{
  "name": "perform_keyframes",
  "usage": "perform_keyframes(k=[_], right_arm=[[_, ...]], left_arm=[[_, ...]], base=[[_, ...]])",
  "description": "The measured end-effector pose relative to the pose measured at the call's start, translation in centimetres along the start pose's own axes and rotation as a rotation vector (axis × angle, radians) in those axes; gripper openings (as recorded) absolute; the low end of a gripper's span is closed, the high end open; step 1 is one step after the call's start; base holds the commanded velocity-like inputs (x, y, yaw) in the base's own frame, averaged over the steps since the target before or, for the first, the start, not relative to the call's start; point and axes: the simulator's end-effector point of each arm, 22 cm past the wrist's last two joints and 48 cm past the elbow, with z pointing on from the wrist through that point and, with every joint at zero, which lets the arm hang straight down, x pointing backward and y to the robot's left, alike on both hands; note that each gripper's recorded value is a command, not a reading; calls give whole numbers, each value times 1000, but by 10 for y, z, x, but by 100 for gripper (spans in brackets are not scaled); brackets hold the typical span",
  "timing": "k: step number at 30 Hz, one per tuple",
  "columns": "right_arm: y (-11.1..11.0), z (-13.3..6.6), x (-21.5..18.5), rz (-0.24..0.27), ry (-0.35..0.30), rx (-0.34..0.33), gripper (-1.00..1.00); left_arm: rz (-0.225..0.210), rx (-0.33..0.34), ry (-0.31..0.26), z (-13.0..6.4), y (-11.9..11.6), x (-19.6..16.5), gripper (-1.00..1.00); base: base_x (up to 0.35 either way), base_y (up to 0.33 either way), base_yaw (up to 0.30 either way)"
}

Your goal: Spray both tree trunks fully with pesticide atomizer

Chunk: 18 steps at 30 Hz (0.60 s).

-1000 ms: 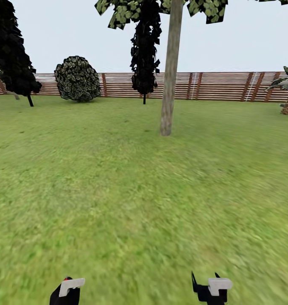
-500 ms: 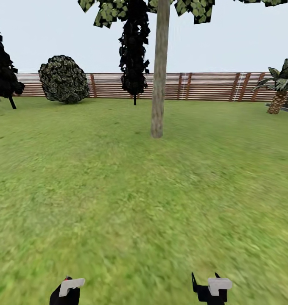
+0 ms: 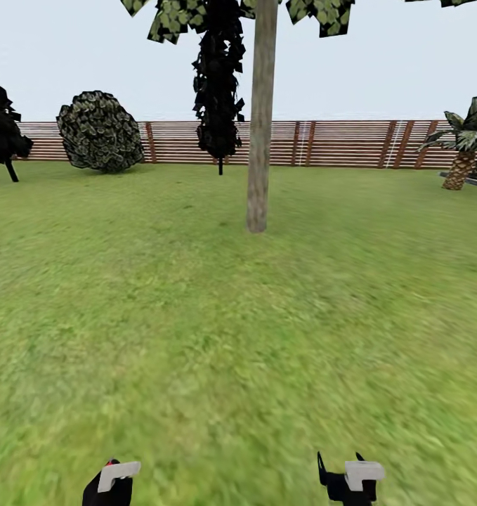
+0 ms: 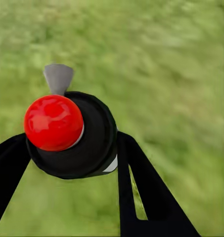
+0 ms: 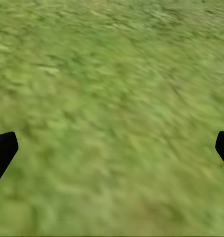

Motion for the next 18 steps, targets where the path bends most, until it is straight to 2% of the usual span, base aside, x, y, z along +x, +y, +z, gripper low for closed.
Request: perform_keyframes(k=[18], right_arm=[[0, 0, 0, 0, -1, 1, 100]], left_arm=[[0, 0, 0, 0, 0, 0, -100]], base=[[339, -88, 0]])
